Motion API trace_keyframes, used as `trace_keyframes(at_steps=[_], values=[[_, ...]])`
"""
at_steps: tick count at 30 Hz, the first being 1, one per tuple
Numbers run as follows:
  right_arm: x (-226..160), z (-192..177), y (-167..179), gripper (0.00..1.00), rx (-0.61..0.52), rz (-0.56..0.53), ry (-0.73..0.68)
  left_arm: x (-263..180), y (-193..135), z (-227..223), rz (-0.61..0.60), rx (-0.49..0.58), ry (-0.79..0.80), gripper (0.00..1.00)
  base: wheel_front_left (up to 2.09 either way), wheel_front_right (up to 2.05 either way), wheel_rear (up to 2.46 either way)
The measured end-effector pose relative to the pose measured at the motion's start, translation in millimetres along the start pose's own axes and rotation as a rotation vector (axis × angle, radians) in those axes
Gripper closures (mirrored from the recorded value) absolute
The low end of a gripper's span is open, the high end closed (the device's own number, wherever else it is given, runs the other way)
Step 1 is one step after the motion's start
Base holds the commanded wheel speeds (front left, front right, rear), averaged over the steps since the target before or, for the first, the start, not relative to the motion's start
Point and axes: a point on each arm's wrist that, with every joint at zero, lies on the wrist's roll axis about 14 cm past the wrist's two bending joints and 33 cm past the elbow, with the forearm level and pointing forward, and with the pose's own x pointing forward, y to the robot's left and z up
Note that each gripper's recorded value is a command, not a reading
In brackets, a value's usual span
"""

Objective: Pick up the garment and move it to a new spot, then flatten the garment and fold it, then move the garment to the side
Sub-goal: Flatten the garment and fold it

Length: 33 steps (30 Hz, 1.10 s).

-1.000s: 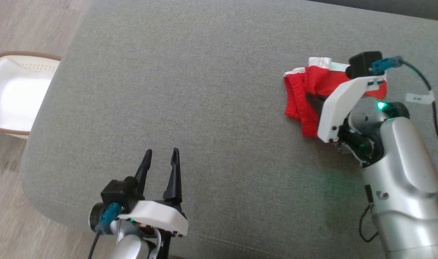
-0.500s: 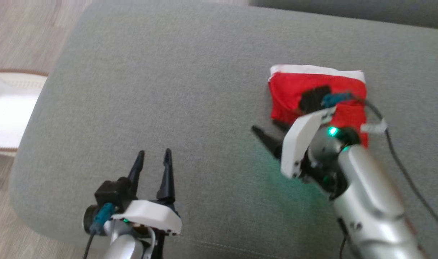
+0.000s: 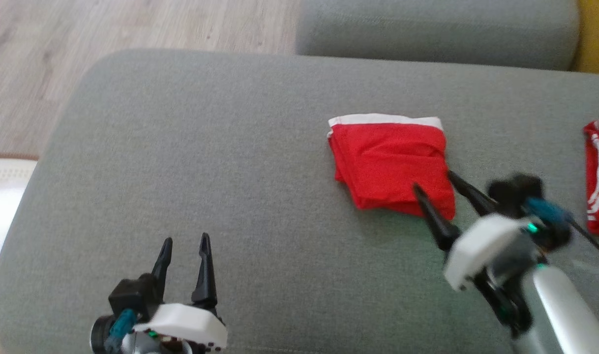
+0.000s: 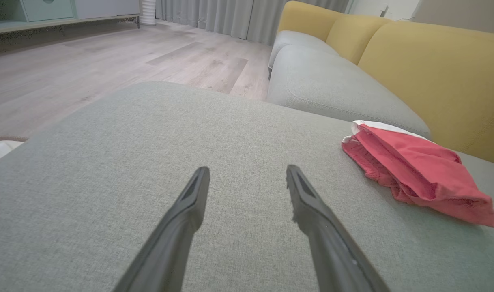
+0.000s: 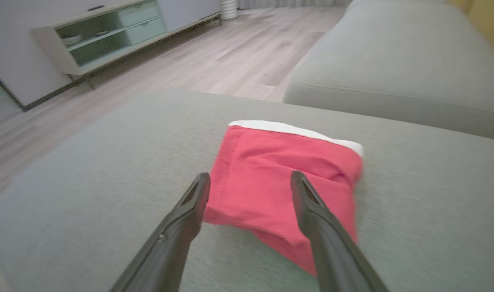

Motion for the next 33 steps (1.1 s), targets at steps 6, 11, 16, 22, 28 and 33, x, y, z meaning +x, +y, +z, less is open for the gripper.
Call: trace_keyframes(at_steps=[6,11,16,22,28,33], values=[[-50.9,-7.4,-47.6,0.00,-0.066,-0.209,-0.132,-9.1,-2.5,4.8,-0.029,0.039,-0.024,0.00,0.00,0.00,0.00],[-81.6,-23.8,-60.1,0.00,-0.067,-0.312,-0.208,-18.4,-0.2,4.4,-0.046,0.081,-0.032,0.00,0.00,0.00,0.00],[-98.5,-46.3,-60.3,0.00,-0.056,-0.367,-0.222,-26.9,2.0,-1.4,-0.052,0.088,-0.020,0.00,0.00,0.00,0.00],[-108.9,-60.4,-61.3,0.00,-0.038,-0.406,-0.228,-35.0,6.0,-8.8,-0.055,0.103,-0.001,0.00,0.00,0.00,0.00],[-108.6,-67.2,-59.9,0.00,-0.025,-0.412,-0.220,-34.4,3.5,-9.6,-0.069,0.117,0.000,0.00,0.00,0.00,0.00],[-105.6,-69.8,-59.8,0.00,-0.021,-0.409,-0.212,-33.5,4.0,-11.1,-0.069,0.118,0.006,0.00,0.00,0.00,0.00]])
